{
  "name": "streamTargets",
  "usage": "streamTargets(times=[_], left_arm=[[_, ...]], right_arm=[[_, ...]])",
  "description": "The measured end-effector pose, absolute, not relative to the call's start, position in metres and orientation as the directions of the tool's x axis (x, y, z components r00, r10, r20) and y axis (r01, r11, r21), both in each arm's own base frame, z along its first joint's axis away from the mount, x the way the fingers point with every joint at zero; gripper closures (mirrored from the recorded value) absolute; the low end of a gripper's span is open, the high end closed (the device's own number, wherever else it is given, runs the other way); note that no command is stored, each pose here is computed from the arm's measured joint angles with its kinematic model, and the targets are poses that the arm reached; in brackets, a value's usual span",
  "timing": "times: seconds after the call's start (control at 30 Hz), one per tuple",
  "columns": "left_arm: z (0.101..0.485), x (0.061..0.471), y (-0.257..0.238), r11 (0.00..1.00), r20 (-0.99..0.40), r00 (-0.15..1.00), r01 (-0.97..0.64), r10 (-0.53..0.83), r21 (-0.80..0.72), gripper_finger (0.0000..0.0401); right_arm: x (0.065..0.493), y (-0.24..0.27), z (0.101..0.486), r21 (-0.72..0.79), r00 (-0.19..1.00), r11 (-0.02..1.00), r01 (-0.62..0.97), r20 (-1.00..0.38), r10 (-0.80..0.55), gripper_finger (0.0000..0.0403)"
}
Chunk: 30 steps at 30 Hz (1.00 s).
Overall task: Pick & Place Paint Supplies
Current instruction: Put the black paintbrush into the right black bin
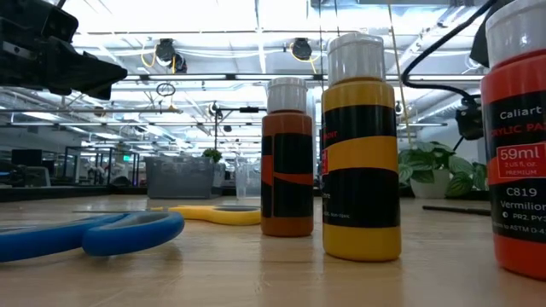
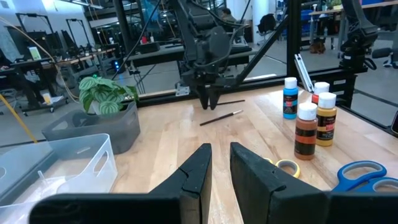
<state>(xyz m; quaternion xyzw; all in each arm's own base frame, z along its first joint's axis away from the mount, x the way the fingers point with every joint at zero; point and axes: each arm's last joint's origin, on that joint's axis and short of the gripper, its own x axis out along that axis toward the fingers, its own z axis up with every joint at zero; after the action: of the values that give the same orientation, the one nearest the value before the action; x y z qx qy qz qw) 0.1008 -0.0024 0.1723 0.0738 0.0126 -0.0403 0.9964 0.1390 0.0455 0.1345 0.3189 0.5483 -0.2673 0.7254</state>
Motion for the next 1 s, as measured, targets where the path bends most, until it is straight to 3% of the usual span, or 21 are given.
streamTargets(times=[0.23,0.4,0.67,0.77,1.0], left_arm=[[0.172,0.101,-0.002,0.986,-0.031,0.996,0.082,-0.079,0.146,0.0329],[0.172,0.101,-0.002,0.986,-0.031,0.996,0.082,-0.079,0.146,0.0329],[0.172,0.101,-0.002,0.986,-0.031,0.996,0.082,-0.079,0.146,0.0329],[0.172,0.101,-0.002,0.986,-0.031,0.996,0.082,-0.079,0.146,0.0329],[0.172,0.101,-0.002,0.986,-0.031,0.996,0.082,-0.079,0.146,0.0329]], right_arm=[[0.143,0.048,0.154,0.159,0.243,0.706,0.69,-0.97,-0.019,0.0284],[0.127,0.043,0.161,0.015,0.06,0.627,0.779,-0.997,-0.051,0.0301],[0.122,0.046,0.149,-0.001,0.014,0.593,0.805,-1.0,-0.021,0.0317],[0.127,0.046,0.14,0.061,0.096,0.627,0.776,-0.995,-0.022,0.0323],[0.155,0.053,0.137,0.273,0.48,0.802,0.532,-0.877,-0.02,0.0336]])
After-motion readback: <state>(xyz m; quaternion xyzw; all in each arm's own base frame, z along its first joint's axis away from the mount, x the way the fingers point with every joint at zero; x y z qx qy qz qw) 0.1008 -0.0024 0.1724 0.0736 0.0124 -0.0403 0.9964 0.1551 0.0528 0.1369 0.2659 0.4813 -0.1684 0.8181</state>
